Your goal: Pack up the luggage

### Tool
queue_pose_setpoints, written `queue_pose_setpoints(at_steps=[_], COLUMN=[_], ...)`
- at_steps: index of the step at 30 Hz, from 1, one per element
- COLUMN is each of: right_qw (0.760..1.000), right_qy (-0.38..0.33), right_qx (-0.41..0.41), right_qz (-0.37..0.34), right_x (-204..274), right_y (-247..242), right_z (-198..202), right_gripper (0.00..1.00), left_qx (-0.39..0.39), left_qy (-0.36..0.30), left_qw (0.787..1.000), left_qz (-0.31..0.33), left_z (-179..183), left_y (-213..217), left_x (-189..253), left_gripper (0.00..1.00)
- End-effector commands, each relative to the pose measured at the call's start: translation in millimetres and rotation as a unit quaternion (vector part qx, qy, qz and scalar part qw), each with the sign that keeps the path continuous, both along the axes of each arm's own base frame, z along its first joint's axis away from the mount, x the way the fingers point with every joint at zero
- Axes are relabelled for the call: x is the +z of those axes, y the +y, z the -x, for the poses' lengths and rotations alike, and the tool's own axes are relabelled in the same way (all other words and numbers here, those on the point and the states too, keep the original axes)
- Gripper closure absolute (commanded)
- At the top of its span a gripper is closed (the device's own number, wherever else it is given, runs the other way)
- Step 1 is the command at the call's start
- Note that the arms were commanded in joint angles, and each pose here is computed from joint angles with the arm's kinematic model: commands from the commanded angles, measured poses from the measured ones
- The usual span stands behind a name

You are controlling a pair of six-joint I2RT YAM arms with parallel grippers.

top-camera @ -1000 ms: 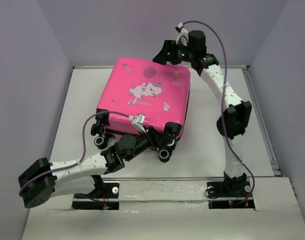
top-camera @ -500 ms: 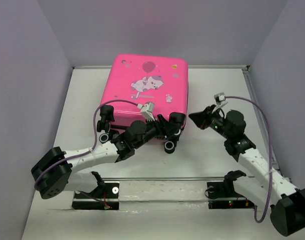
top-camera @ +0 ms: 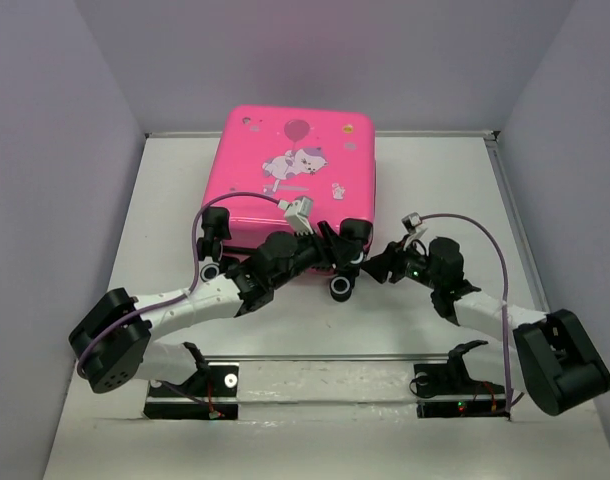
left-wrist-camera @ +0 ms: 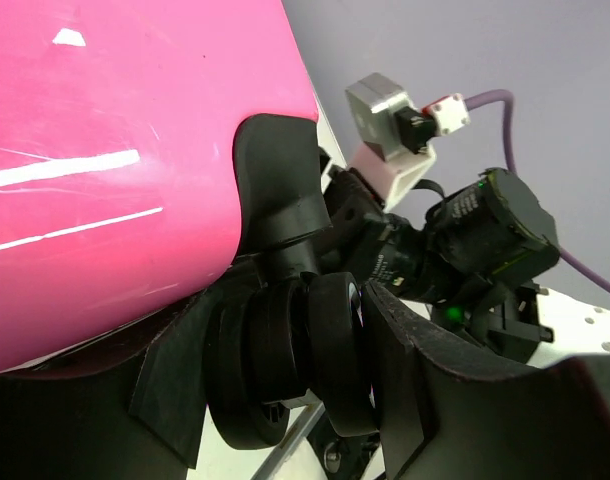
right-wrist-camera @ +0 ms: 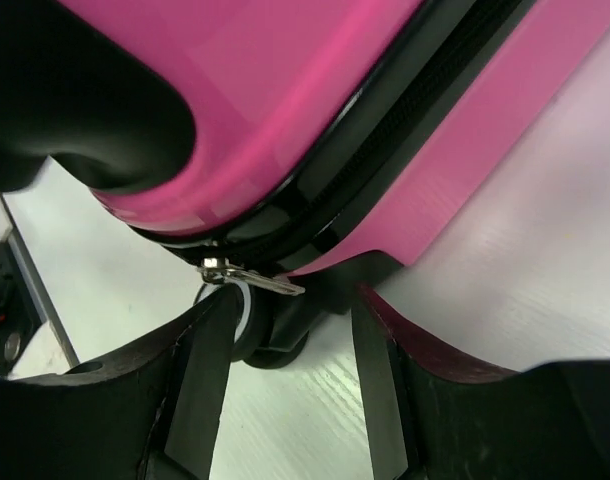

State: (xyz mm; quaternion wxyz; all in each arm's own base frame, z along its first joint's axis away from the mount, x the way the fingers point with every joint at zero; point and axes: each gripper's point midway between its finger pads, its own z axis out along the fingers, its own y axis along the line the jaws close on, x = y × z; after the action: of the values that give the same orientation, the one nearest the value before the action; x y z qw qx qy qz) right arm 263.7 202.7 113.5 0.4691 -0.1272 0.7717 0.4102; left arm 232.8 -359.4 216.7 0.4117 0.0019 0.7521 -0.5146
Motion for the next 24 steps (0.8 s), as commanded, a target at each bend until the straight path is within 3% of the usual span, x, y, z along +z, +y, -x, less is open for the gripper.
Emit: queue_pose_setpoints(at_steps=[1,15,17,19,24], right_qw=[0.995,0.989,0.988,0.987,0.986], right_qy=[-0.083,-0.119,-0.125,-0.124,-0.131], right_qx=[0.056,0.083,0.086,0.091,0.086], right_qz=[-0.016,-0.034,-0.033,-0.038,-0.053], right_x=[28,50,54,54,62], right_y=[17,26,28,31,34], right_z=[-10,-13,-15,-13,-9], right_gripper=[0.45,0.45,0.51,0.66,0.88], left_qx=[0.019,0.019,0.019,0.019,0.019], left_qy=[-0.056,-0.051,-0.051,-0.05,-0.05], left_qw=[0.998,0.998,0.998,0.998,0.998], left_qz=[0.037,0.036,0.037,0.037,0.036], left_z=[-19,-18,-19,-19,-20], left_y=[1,1,1,0,-1], left_x=[43,37,37,36,35], left_gripper=[0.94,0.94,0.94,0.94,0.94])
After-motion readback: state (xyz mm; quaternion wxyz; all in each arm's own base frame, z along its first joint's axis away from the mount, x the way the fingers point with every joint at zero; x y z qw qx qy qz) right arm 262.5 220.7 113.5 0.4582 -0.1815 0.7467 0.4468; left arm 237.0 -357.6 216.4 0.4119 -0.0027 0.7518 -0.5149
